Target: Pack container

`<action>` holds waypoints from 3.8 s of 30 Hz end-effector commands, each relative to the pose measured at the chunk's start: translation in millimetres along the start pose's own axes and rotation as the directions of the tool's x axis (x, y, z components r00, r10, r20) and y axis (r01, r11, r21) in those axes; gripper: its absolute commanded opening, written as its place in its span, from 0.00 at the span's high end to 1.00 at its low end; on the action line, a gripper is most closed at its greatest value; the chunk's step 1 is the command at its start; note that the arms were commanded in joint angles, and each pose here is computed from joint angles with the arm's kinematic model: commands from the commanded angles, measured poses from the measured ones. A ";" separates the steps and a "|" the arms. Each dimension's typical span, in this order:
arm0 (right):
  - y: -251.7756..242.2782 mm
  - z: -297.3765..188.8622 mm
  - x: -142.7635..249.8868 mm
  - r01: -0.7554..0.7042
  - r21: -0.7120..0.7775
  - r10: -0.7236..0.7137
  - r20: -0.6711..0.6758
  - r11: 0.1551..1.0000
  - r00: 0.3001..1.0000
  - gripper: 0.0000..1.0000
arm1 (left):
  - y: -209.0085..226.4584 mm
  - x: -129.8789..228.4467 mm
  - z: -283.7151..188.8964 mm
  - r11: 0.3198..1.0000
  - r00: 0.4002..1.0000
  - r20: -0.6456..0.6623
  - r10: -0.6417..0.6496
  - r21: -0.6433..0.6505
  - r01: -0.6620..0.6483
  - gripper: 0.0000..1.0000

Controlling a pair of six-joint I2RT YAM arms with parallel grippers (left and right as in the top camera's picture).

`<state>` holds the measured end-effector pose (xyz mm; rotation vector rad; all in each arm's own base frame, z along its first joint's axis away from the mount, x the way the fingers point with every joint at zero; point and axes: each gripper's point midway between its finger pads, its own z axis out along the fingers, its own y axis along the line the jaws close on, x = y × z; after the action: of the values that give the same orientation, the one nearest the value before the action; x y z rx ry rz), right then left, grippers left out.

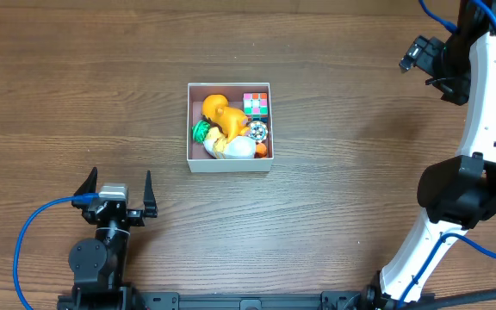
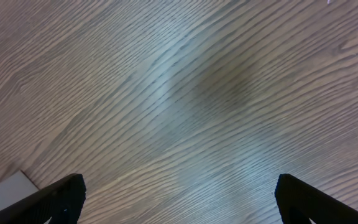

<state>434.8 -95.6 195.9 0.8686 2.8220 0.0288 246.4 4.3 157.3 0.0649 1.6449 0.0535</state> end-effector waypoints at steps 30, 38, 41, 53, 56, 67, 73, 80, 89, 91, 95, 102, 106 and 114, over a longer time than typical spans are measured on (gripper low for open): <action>-32.8 -239.2 -11.1 -0.024 -0.091 0.080 0.683 0.996 0.726 0.00 | 3.0 0.5 -0.4 1.000 1.000 0.003 -0.009 -0.015 0.009 0.00; -30.1 -294.1 14.9 0.089 -0.134 0.066 0.841 0.987 0.536 0.00 | 3.0 0.5 -0.4 1.000 1.000 0.003 -0.009 -0.015 0.009 0.00; -28.2 -304.8 34.9 0.139 -0.177 0.092 0.877 0.974 0.472 0.00 | 3.0 0.5 -0.4 1.000 1.000 0.003 -0.009 -0.015 0.009 0.00; -53.7 -330.2 125.2 0.246 -0.249 0.162 0.932 0.937 0.325 0.00 | 3.0 0.5 -0.4 1.000 1.000 0.003 -0.009 -0.015 0.009 0.00; -64.7 -343.2 148.7 0.264 -0.262 0.195 0.947 0.928 0.255 0.00 | 3.0 0.5 -0.4 1.000 1.000 0.003 -0.009 -0.015 0.009 0.00; -86.4 -365.6 198.0 0.288 -0.425 0.393 0.905 0.858 0.164 0.00 | 3.0 0.5 -0.4 1.000 1.000 0.003 -0.009 -0.015 0.009 0.00; -87.6 -369.3 201.2 0.317 -0.387 0.375 0.922 0.866 0.102 0.00 | 3.0 0.5 -0.4 1.000 1.000 0.003 -0.009 -0.015 0.009 0.00; -80.1 -363.0 207.7 0.406 -0.350 0.378 0.926 0.844 0.011 0.00 | 3.0 0.5 -0.4 1.000 1.000 0.003 -0.009 -0.015 0.009 0.00; -70.2 -343.7 221.8 0.508 -0.221 0.338 0.930 0.832 -0.148 0.00 | 3.0 0.5 -0.4 1.000 1.000 0.003 -0.009 -0.015 0.009 0.00; -67.7 -338.0 223.7 0.521 -0.201 0.327 0.931 0.829 -0.162 0.00 | 3.0 0.5 -0.4 1.000 1.000 0.003 -0.009 -0.015 0.009 0.00; -59.7 -328.0 226.3 0.553 -0.162 0.301 0.938 0.817 -0.170 0.00 | 3.0 0.5 -0.4 1.000 1.000 0.003 -0.009 -0.015 0.009 0.00; -56.3 -321.8 241.1 0.604 -0.134 0.304 0.934 0.786 -0.189 0.00 | 3.0 0.5 -0.4 1.000 1.000 0.003 -0.009 -0.015 0.009 0.00; -55.4 -296.4 245.1 0.613 -0.134 0.302 0.936 0.779 -0.179 0.00 | 3.0 0.5 -0.4 1.000 1.000 0.003 -0.009 -0.015 0.009 0.00; -48.1 -243.4 240.3 0.610 -0.133 0.288 0.943 0.782 -0.164 0.00 | 3.0 0.5 -0.4 1.000 1.000 0.003 -0.009 -0.015 0.009 0.00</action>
<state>162.2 4.8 406.3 0.0437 1.0755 0.1184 246.4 4.4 156.9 0.0646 1.6465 0.0537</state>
